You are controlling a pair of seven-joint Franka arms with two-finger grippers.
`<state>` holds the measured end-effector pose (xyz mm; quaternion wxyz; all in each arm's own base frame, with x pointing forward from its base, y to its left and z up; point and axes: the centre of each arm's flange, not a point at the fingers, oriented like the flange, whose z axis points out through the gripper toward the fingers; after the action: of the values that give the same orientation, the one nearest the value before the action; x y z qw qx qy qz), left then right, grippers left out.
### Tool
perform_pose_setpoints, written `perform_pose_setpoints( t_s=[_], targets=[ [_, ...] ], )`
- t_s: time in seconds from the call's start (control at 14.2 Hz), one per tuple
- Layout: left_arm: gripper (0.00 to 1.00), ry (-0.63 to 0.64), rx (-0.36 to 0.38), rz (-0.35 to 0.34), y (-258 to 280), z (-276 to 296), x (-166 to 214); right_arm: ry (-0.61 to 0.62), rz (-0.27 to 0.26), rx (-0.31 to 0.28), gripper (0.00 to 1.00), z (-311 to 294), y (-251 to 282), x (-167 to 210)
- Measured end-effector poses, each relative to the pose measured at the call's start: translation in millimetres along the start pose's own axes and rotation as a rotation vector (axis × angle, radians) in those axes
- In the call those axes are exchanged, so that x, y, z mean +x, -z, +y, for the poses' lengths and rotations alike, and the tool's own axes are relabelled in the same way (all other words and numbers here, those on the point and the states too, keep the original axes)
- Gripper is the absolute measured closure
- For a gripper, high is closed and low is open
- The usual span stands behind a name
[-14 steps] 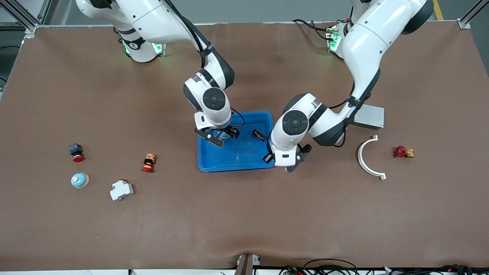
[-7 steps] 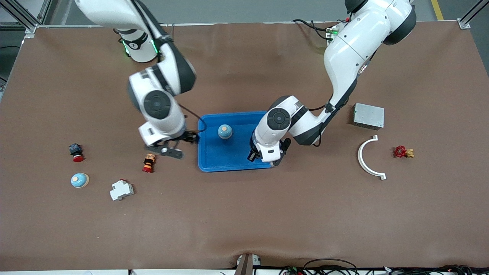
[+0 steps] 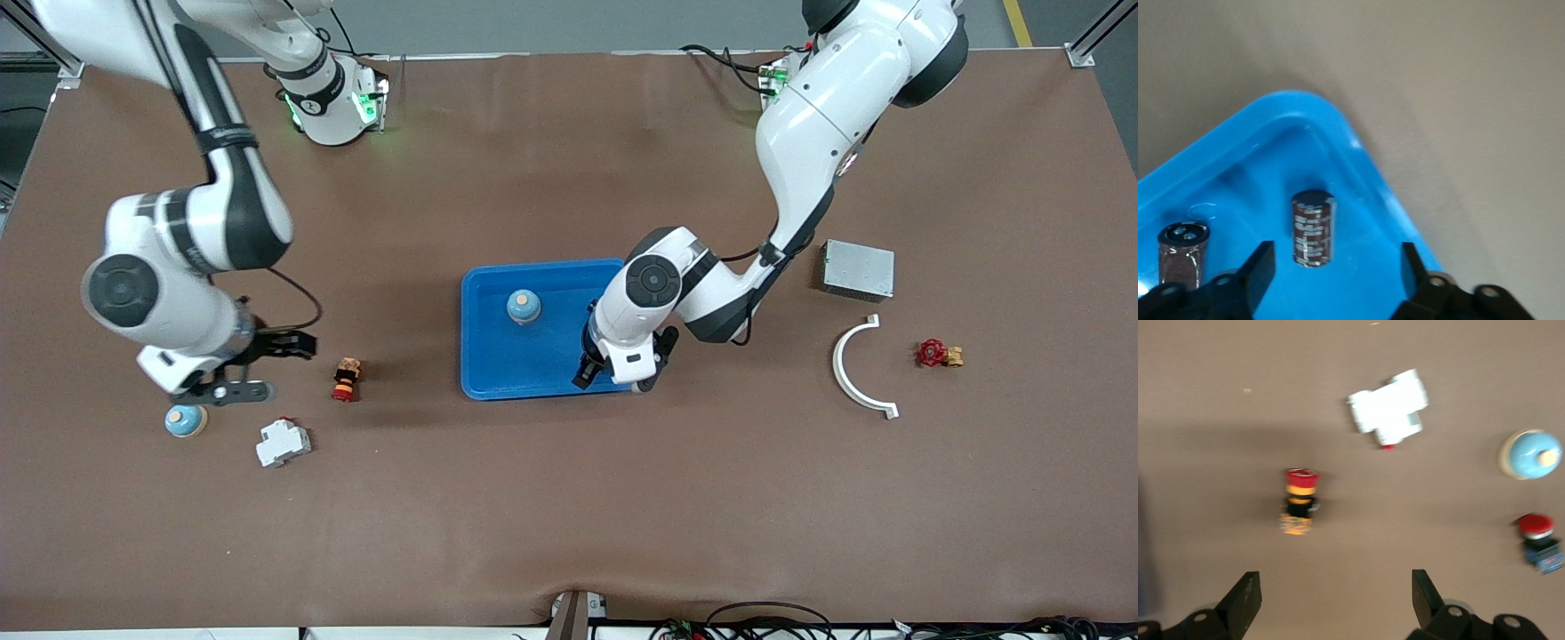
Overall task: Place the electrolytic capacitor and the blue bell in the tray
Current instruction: 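Reach the right gripper to the second bell while the left gripper returns to rest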
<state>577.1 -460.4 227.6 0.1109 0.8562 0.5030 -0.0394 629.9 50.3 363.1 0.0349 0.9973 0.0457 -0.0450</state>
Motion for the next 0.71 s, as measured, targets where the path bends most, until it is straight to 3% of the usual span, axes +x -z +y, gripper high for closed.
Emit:
perform_pose_setpoints(
  t_s=[0.07,0.42,0.56,0.71],
  targets=[
    [0.02,-0.001,-0.006,0.013,16.6,6.0,6.0,0.033,0.016,0.003,0.0,21.6,-0.4,1.4],
    [0.0,-0.143,-0.085,0.127,168.0,35.7,82.8,0.201,0.084,-0.004,0.0,130.6,-36.8,4.8],
    [0.0,-0.245,-0.064,0.182,221.1,30.2,123.3,0.248,0.083,-0.005,0.0,159.6,-60.6,6.5],
    [0.0,-0.376,0.03,0.215,257.9,14.6,152.4,0.276,0.077,-0.003,0.0,176.7,-77.2,13.5]
  ],
)
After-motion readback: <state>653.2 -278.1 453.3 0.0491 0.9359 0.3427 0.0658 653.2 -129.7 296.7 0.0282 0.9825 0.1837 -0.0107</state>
